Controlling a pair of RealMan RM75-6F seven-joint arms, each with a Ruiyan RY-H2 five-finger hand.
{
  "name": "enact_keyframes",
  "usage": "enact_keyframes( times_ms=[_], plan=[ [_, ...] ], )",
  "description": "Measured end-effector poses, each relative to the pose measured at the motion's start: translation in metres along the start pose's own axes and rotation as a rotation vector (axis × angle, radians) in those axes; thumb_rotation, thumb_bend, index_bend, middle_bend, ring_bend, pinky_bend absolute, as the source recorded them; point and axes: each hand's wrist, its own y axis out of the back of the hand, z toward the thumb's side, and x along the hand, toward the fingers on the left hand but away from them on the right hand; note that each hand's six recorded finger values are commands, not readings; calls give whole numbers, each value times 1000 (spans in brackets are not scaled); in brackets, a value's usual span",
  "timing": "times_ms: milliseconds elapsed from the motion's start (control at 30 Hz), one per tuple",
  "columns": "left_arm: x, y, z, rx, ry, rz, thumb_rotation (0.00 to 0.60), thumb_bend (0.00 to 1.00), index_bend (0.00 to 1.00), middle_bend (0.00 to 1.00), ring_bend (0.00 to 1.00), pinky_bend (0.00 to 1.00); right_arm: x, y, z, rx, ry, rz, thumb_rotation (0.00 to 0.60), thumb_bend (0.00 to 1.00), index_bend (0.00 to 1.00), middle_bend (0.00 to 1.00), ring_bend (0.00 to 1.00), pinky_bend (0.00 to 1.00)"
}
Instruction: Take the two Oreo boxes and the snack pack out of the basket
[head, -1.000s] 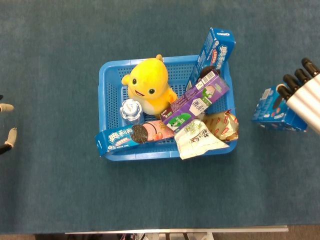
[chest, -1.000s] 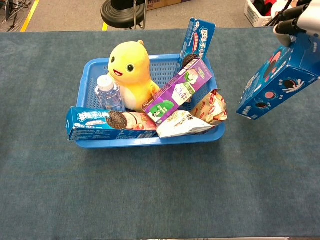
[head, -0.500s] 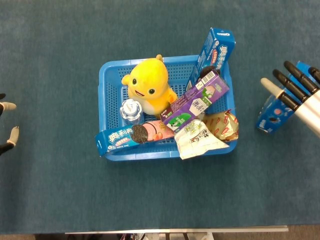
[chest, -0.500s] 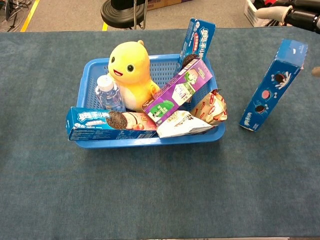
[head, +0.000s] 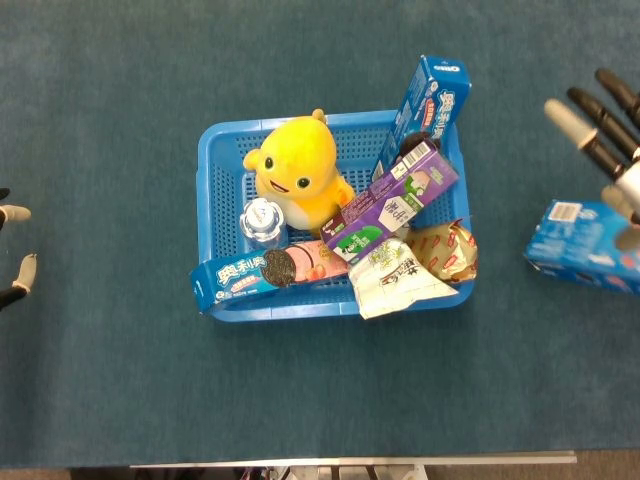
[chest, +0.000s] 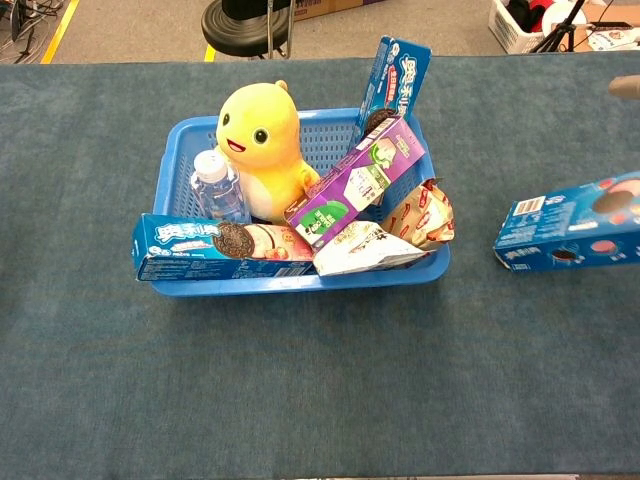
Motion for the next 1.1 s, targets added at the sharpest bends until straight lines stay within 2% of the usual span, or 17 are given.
enact_keyframes(
  times_ms=[133, 400, 633, 933, 1100],
  plan=[
    [-1, 0, -2, -5, 5, -1, 600, 343, 317, 193, 109, 358, -21, -19, -15, -80, -77, 36, 600, 0, 43, 188, 73, 312],
    [-2, 2, -7, -10, 11, 4, 600, 344, 317, 192, 109, 358, -69, -57, -27, -187, -126, 69, 600, 0, 67, 188, 73, 307],
    [-3, 0, -11, -17, 19, -3, 600, 344, 317, 192, 109, 358, -102, -85, -28, -384, -184, 84, 600, 0, 67, 188, 73, 307],
    [-5, -4, -21, -32, 40, -10, 600, 344, 317, 192, 109, 358, -130, -99, -23, -730, -234, 84, 600, 0, 67, 188, 73, 303],
    [-5, -5, -20, -33, 36, -12, 600, 344, 317, 192, 109, 358, -139, -105, -19, -860, -241, 110, 600, 0, 67, 188, 73, 299]
  ],
)
